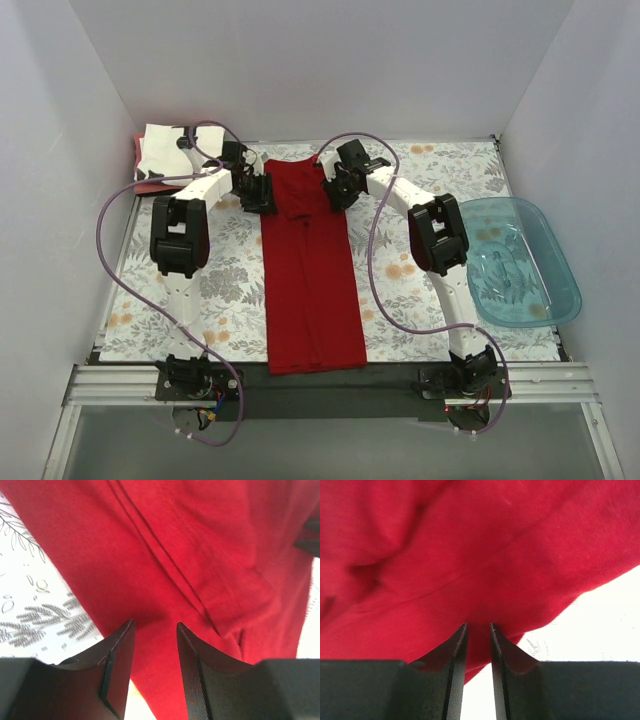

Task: Fold and stack the t-shirts
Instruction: Fold the tshirt

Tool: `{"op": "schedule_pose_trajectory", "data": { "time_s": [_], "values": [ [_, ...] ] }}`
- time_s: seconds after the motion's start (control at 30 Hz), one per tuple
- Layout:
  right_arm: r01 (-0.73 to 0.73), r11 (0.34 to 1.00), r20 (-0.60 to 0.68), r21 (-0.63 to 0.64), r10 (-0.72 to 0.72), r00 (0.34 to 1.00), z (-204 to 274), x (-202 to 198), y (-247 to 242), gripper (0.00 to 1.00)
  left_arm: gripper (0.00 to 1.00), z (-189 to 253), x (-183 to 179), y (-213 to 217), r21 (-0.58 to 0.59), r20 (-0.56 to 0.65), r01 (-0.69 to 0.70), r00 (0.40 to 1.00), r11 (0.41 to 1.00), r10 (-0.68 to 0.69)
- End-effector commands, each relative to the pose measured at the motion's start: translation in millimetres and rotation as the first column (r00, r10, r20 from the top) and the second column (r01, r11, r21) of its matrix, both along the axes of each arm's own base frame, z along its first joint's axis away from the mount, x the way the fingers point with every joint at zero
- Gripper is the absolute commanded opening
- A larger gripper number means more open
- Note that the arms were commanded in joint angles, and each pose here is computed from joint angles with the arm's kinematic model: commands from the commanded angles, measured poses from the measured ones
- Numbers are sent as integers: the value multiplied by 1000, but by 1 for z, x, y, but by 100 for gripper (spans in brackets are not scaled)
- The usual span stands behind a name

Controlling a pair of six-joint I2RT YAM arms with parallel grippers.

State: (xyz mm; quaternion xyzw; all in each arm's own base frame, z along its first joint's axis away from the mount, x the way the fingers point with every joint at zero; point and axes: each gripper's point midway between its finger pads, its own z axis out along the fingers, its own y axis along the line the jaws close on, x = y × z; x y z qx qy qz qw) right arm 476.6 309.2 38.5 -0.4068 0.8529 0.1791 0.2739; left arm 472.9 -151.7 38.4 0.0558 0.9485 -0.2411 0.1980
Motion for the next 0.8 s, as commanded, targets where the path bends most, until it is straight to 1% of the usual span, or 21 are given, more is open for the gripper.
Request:
{"op": "schedule_pose_trajectory", "data": {
  "time_s": [0.0, 0.03, 0.1, 0.13, 0.17, 0.2, 0.27, 0.3, 0.33, 0.37, 0.4, 0.47, 0.53, 0.6, 0.63, 0.67, 0.7, 0.73, 0.77],
  "values": [
    [30, 998, 144, -52, -22, 989, 11, 33, -3, 29, 37, 6, 12, 4, 42, 37, 4, 999, 999, -5],
    [45, 997, 160, -65, -34, 986, 9, 38, -5, 29, 37, 7, 16, 5, 48, 44, 3, 999, 999, -5],
    [82, 989, 186, -120, -58, 981, -1, 47, -14, 30, 37, -7, 21, 8, 76, 29, -3, 1000, 997, 1],
    [107, 984, 210, -142, -76, 975, -1, 54, -19, 30, 37, -3, 29, 9, 83, 45, -6, 999, 997, 3],
    [103, 984, 211, -146, -71, 975, -4, 55, -18, 31, 37, -20, 30, 9, 94, 13, -2, 1000, 996, 1],
    [122, 977, 222, -173, -82, 972, -9, 59, -24, 31, 37, -23, 35, 11, 106, 12, -6, 1000, 994, 5],
    [132, 973, 248, -189, -83, 965, -10, 66, -27, 31, 36, -22, 50, 10, 112, 25, -8, 1000, 994, 5],
    [132, 971, 251, -198, -80, 965, -15, 68, -28, 31, 35, -36, 51, 10, 118, 4, -4, 1000, 993, 3],
    [138, 967, 266, -213, -78, 961, -17, 72, -30, 31, 34, -39, 56, 12, 130, 10, -10, 1000, 991, 9],
    [144, 965, 283, -219, -79, 956, -19, 77, -30, 31, 34, -31, 69, 11, 132, 48, -16, 999, 991, 10],
    [154, 962, 300, -225, -82, 950, -18, 82, -31, 31, 34, -42, 72, 11, 138, 38, -16, 999, 990, 11],
    [186, 951, 344, -248, -93, 934, -22, 93, -38, 31, 33, -37, 87, 13, 150, 81, -27, 997, 988, 15],
    [209, 948, 371, -239, -110, 922, -17, 104, -40, 31, 33, -40, 95, 13, 153, 99, -35, 995, 988, 20],
    [220, 950, 411, -223, -113, 904, -11, 112, -39, 32, 33, -36, 100, 11, 138, 123, -27, 992, 990, 10],
    [223, 950, 427, -218, -112, 897, -6, 114, -39, 34, 34, -27, 105, 9, 128, 154, -27, 988, 991, 7],
    [204, 959, 446, -198, -97, 890, 8, 117, -36, 39, 36, -19, 108, 8, 117, 173, -26, 985, 993, 5],
    [208, 961, 472, -182, -100, 876, 19, 121, -35, 41, 42, -9, 112, 6, 106, 203, -34, 979, 994, 12],
    [209, 963, 495, -172, -99, 863, 32, 124, -34, 44, 45, 2, 116, 7, 99, 228, -42, 974, 994, 18],
    [200, 968, 525, -152, -92, 846, 56, 126, -33, 47, 49, 30, 120, 6, 88, 281, -49, 959, 995, 23]
  ]
}}
